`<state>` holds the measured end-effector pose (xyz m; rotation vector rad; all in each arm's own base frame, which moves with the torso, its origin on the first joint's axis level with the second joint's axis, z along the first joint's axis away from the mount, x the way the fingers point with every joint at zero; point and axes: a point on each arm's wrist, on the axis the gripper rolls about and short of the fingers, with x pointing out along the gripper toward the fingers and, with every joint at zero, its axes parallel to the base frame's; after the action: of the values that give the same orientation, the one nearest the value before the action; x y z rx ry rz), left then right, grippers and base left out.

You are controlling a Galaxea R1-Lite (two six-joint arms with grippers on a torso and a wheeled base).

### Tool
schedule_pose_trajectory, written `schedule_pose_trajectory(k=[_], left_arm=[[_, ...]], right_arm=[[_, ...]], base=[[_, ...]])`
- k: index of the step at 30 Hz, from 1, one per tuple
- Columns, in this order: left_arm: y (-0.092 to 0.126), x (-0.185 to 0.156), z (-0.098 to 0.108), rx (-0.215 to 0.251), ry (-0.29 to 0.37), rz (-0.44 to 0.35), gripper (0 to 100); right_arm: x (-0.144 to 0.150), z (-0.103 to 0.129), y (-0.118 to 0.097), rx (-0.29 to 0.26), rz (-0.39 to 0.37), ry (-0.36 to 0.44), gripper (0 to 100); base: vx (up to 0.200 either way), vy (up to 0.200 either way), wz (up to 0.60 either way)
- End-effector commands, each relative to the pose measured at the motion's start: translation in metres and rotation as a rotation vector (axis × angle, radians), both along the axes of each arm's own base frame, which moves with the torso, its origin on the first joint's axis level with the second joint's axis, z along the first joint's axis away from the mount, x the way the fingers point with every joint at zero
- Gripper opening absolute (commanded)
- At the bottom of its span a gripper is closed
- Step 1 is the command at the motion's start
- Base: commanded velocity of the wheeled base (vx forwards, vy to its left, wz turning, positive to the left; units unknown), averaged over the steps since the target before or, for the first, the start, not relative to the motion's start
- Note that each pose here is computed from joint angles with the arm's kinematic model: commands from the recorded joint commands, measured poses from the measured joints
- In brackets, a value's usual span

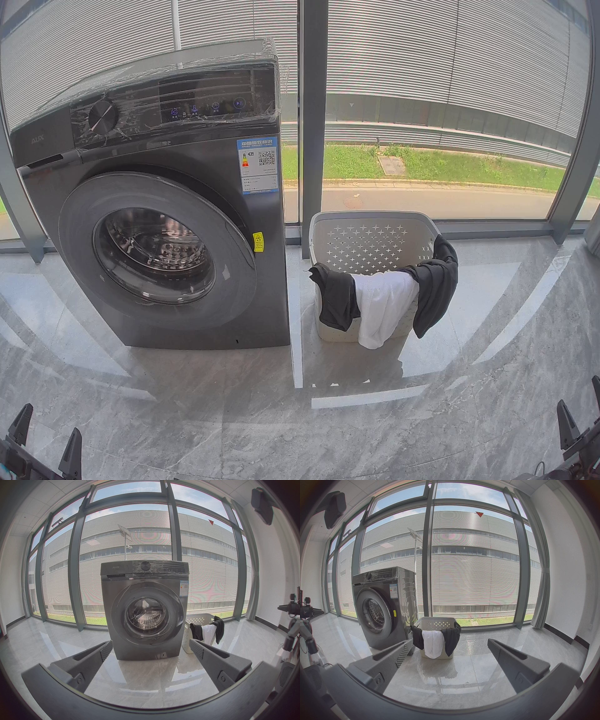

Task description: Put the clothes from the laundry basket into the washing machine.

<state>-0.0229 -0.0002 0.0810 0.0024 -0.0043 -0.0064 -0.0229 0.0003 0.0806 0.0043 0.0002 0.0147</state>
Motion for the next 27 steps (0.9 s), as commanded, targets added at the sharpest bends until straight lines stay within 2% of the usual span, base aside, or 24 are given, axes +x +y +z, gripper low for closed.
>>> schedule_pose_trajectory(k=[1,27], left_arm=[[0.0000,0.0001,-0.0052,0.001,0.001,0.000,100],[-0.0001,0.0001,-0.0052,0.002,0.001,-0.003,100]], right_arm=[[0.0001,-0.0052,0.0000,0.000,-0.001,0.001,100],[0.0001,-0.0052,0.0000,0.000,0.001,0.001,100]], base=[[0.000,0.000,0.00],[0.000,0.000,0.00]])
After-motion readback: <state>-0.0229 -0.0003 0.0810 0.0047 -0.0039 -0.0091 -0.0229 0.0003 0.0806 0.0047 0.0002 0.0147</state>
